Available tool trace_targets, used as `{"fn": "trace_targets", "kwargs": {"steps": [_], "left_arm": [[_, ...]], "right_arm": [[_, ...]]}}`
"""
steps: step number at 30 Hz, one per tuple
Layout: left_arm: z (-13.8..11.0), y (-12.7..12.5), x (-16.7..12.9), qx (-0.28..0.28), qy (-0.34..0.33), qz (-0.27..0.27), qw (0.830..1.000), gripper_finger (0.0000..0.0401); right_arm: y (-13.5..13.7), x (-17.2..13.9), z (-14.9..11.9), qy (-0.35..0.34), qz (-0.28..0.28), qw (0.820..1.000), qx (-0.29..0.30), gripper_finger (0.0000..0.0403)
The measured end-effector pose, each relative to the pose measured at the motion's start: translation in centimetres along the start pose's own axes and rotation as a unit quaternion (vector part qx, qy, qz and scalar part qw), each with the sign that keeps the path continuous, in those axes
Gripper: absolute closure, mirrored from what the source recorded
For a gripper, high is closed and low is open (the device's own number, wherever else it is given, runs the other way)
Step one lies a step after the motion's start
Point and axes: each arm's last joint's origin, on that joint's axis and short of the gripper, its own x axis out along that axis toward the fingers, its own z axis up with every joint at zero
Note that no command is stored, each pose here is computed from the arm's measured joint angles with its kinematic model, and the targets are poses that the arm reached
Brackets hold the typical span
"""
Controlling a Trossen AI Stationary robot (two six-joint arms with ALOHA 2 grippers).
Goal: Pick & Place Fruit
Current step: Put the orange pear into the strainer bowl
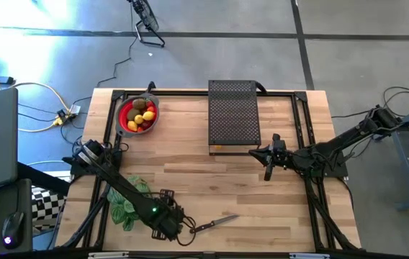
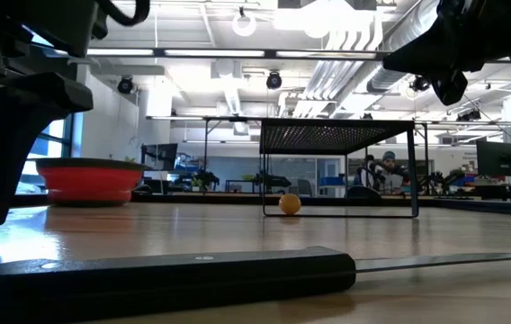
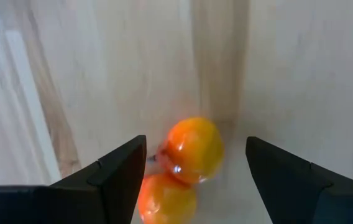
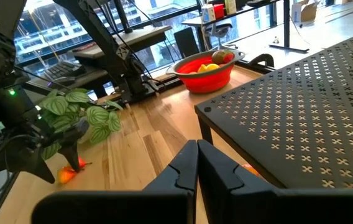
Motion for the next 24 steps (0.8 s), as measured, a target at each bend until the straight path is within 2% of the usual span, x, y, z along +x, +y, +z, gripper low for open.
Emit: {"fn": "trace_targets", "kwargs": {"steps": [24], "left_arm": [[0.21,-0.13,0.00,0.003,-0.011,-0.006,1.000,0.0133]], "right_arm": [[0.00,0.00,-0.01,0.000,0.000,1.000,0.000,0.0400]]}}
